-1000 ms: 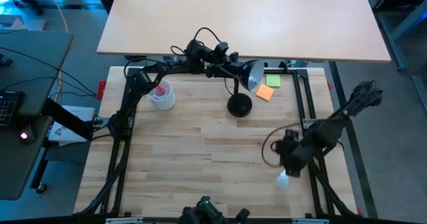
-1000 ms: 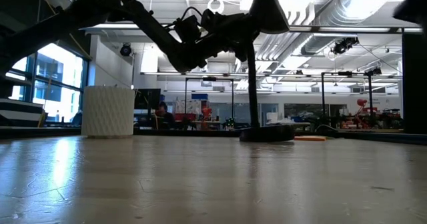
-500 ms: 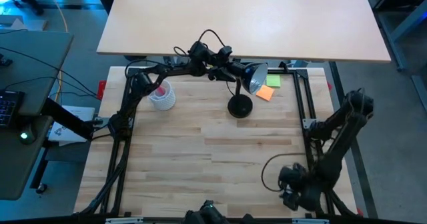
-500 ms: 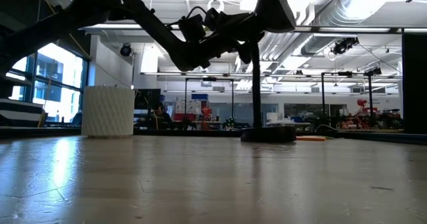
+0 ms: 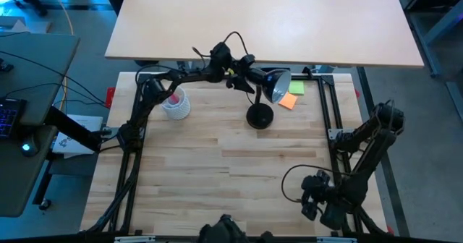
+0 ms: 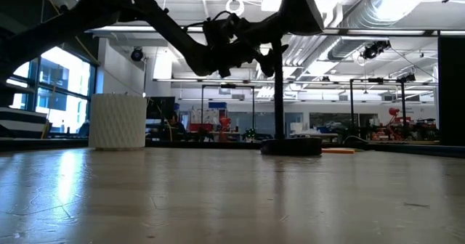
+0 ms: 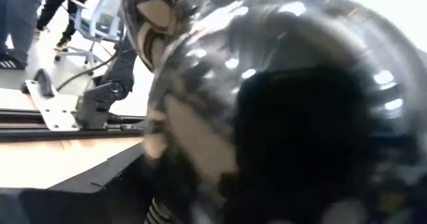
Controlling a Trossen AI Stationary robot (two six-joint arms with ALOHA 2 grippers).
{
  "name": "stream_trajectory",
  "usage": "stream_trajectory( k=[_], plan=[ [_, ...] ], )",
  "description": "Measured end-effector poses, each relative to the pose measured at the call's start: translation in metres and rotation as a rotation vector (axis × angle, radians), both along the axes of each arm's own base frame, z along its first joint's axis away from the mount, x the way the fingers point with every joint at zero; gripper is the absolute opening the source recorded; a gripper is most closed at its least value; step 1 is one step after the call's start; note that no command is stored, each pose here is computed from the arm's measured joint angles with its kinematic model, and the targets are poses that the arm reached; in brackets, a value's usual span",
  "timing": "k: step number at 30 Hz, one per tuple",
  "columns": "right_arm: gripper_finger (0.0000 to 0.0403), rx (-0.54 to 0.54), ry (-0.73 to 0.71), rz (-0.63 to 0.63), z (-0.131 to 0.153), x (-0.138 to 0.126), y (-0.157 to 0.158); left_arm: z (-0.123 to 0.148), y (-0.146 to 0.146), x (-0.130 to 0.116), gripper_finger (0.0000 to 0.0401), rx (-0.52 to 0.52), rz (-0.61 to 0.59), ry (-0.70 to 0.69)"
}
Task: Screw lightbulb
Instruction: Insert the light bulb into the desk lamp
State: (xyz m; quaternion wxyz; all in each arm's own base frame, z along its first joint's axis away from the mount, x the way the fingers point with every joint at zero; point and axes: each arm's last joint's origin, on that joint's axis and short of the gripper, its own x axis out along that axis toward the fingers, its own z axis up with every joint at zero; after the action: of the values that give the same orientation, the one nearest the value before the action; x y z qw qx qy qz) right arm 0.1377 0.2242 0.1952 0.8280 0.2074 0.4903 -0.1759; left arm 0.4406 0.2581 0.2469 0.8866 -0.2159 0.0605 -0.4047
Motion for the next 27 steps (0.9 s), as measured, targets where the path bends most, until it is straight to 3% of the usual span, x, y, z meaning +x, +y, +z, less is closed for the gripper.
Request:
stream_trajectory(
  k=[7, 12, 15, 19, 22, 27],
  plan=[
    [0.0287, -0.018, -0.031, -0.010, 0.003, 0.000, -0.003, -0.001, 0.034, -0.021, 0.0335, -0.010, 0.083, 0.011],
    [0.0287, 0.009, 0.025, -0.015, 0.003, -0.002, -0.004, -0.003, 0.051, -0.031, 0.0335, -0.049, 0.139, 0.048],
    [0.0287, 0.064, 0.133, -0.007, 0.002, -0.005, -0.003, -0.005, 0.057, -0.035, 0.0335, -0.055, 0.152, 0.059],
    [0.0287, 0.123, 0.381, -0.039, 0.003, -0.016, -0.008, -0.002, 0.063, -0.039, 0.0335, -0.054, 0.193, 0.036],
    [0.0287, 0.120, 0.514, -0.037, 0.003, -0.020, -0.013, -0.002, 0.061, -0.038, 0.0335, -0.068, 0.193, 0.043],
    [0.0287, 0.024, 0.579, 0.035, 0.005, -0.019, -0.025, 0.007, 0.042, -0.031, 0.0335, 0.006, 0.116, -0.034]
  ],
)
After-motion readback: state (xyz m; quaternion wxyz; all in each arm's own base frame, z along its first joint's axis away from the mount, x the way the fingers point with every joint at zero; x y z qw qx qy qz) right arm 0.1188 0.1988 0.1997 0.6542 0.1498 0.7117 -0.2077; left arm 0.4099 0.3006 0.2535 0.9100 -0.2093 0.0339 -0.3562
